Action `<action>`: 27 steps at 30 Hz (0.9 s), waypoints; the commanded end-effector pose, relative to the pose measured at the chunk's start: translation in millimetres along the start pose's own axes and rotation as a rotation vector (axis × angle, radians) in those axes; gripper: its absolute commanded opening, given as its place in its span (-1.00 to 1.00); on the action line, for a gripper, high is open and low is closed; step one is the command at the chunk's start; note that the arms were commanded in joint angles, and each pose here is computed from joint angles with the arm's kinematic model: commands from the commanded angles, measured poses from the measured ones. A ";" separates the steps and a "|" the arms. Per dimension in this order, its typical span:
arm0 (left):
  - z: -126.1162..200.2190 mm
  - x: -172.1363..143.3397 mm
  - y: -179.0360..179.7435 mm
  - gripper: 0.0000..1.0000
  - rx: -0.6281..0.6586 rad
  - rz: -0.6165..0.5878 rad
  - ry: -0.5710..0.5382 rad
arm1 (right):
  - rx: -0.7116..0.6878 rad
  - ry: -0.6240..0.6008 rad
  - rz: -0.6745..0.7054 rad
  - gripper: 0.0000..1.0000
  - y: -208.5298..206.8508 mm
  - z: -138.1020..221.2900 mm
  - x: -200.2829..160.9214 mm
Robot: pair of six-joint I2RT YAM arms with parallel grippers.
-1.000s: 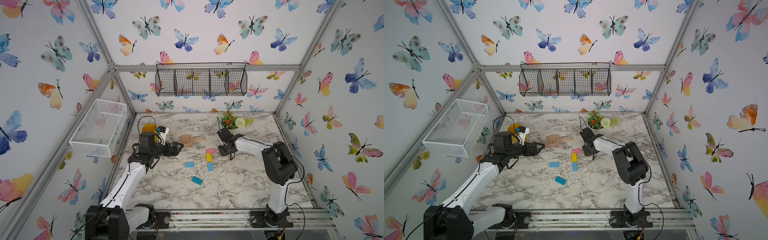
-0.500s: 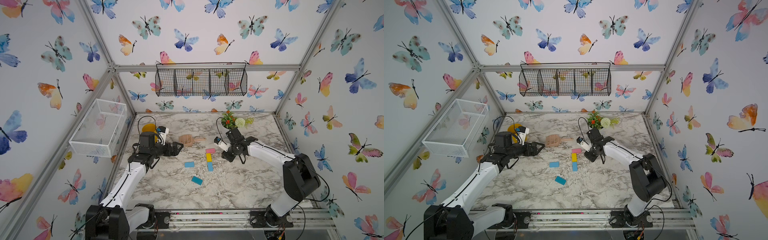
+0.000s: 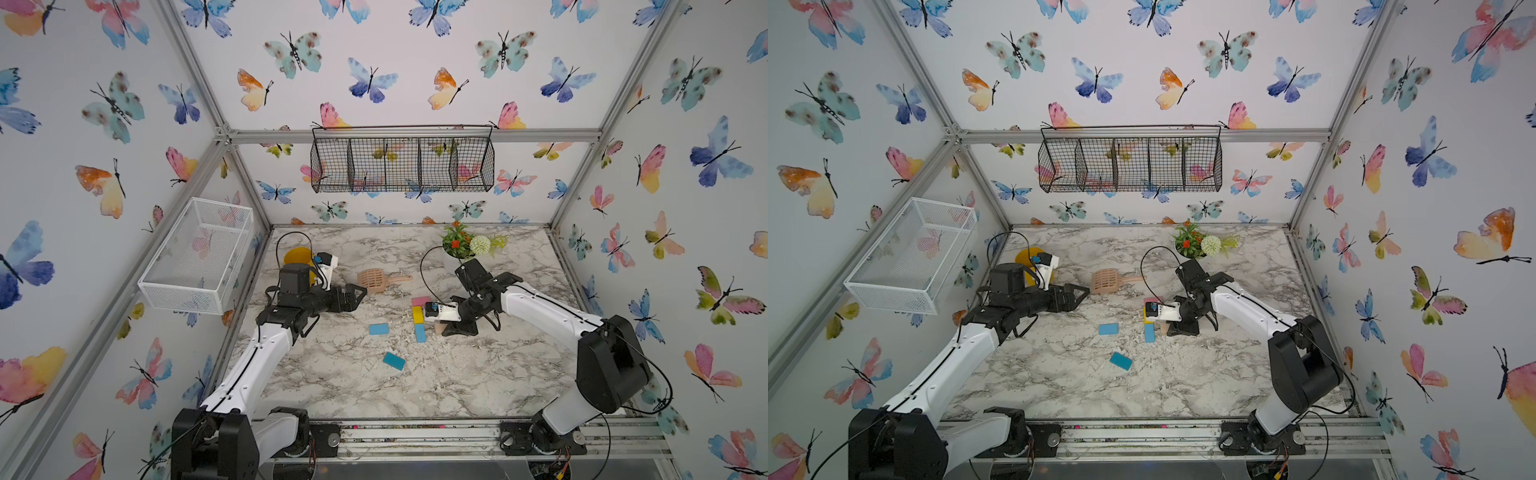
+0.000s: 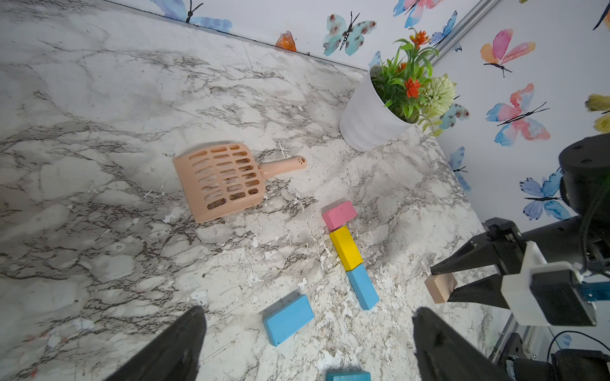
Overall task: Assemble the letter c with building blocks
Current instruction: Assemble the building block at the center of the board.
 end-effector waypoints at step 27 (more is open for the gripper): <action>-5.3 -6.7 6.6 0.97 0.000 0.016 0.026 | 0.052 -0.010 0.050 -0.94 11.8 -71.6 5.1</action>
Point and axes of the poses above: each gripper's point midway between its finger pads, its own z axis back along the fingers, its own y axis along the line the jaws close on, x = y × z, the point moved 9 cm from there along z, back along the fingers, and after that the axes turned 2 degrees about z, right-handed, at the moved point
